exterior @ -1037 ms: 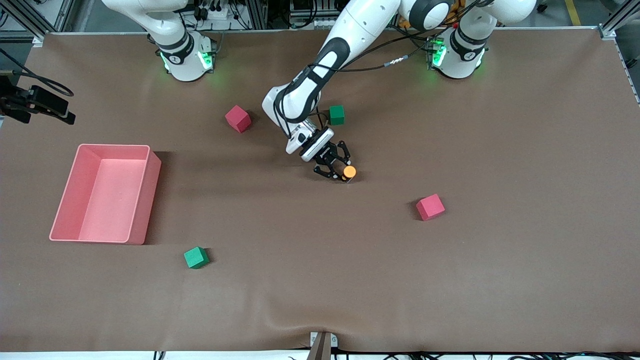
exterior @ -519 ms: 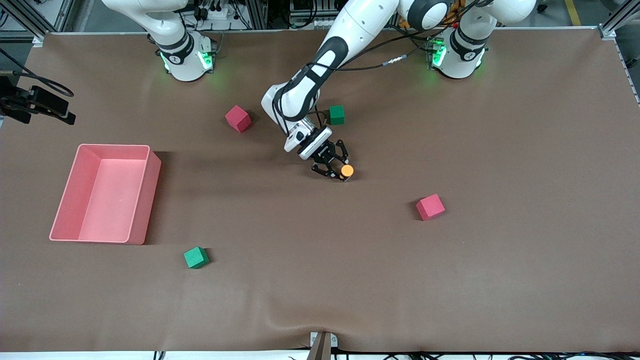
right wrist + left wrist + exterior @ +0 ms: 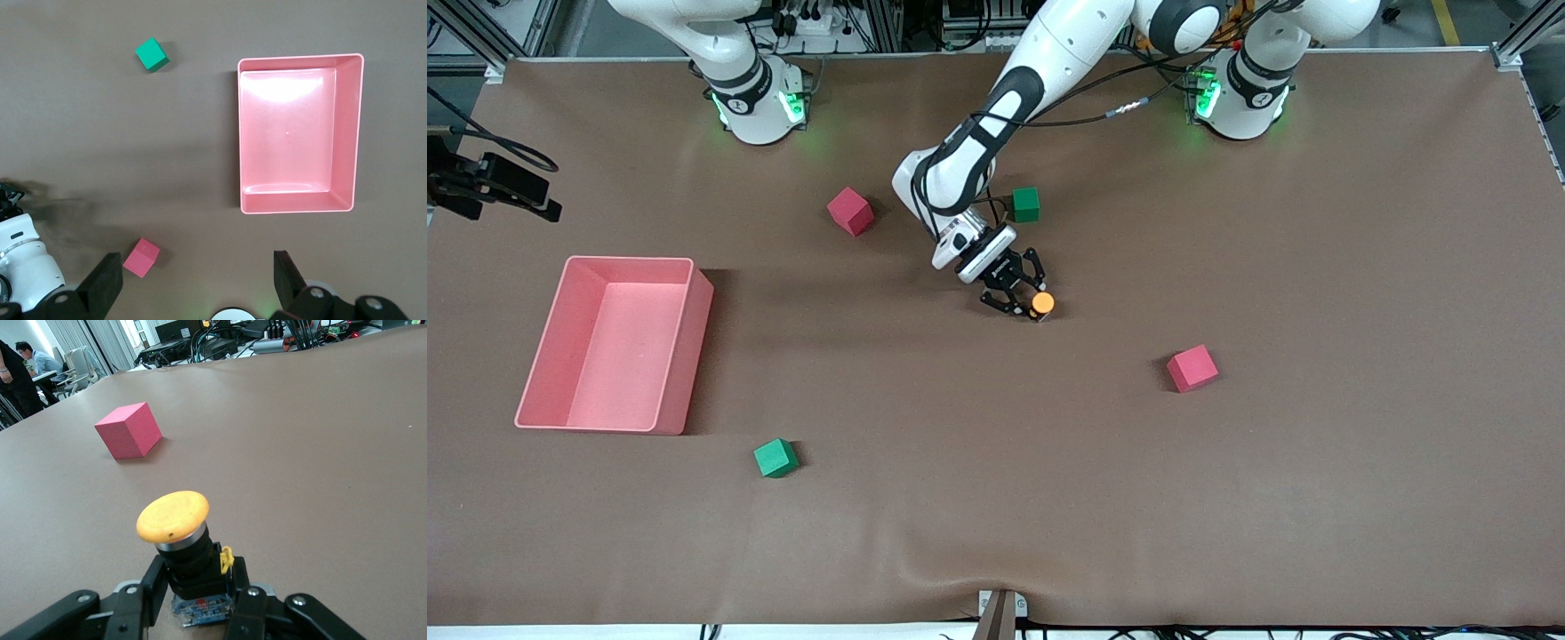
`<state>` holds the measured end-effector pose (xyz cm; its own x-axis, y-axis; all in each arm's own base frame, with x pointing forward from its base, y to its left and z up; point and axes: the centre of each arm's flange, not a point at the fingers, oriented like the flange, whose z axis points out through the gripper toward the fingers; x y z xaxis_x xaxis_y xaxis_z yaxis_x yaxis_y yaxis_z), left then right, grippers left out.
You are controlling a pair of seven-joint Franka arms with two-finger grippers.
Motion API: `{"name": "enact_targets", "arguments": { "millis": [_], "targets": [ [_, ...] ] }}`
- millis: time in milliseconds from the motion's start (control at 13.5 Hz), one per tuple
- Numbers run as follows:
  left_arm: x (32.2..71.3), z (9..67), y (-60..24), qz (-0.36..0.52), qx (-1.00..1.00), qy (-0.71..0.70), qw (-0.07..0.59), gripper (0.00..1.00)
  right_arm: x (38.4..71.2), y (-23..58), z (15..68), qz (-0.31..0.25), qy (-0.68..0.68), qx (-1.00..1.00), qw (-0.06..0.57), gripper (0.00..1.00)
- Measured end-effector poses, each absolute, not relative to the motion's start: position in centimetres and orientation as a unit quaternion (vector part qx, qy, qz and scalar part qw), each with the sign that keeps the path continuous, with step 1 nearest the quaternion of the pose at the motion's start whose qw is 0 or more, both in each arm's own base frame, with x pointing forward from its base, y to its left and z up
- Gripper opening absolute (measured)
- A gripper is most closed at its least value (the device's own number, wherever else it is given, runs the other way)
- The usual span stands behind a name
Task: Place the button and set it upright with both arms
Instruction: 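Lower the button upright onto the table and open the left gripper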
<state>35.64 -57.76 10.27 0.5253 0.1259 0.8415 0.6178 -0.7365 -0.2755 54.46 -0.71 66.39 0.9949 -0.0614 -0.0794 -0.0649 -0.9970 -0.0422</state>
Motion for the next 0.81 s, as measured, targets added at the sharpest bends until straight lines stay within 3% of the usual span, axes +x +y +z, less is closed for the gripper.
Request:
{"name": "enact_targets", "arguments": {
  "millis": [148, 593, 815],
  "targets": [
    [35.5, 10.3, -57.9, -0.432, -0.826, -0.224, 0.284, 0.6, 54.5, -0.7, 66.4, 0.039, 0.032, -0.998, 0.022, 1.0],
    [34.9, 10.5, -58.4, -0.434, -0.828, -0.22, 0.28, 0.67, 54.5, -0.7, 66.4, 0.039, 0.032, -0.998, 0.022, 1.0],
    [34.5, 10.9, -59.1, -0.435, -0.83, -0.215, 0.275, 0.94, 54.5, -0.7, 66.4, 0.039, 0.032, -0.998, 0.022, 1.0]
  ]
}}
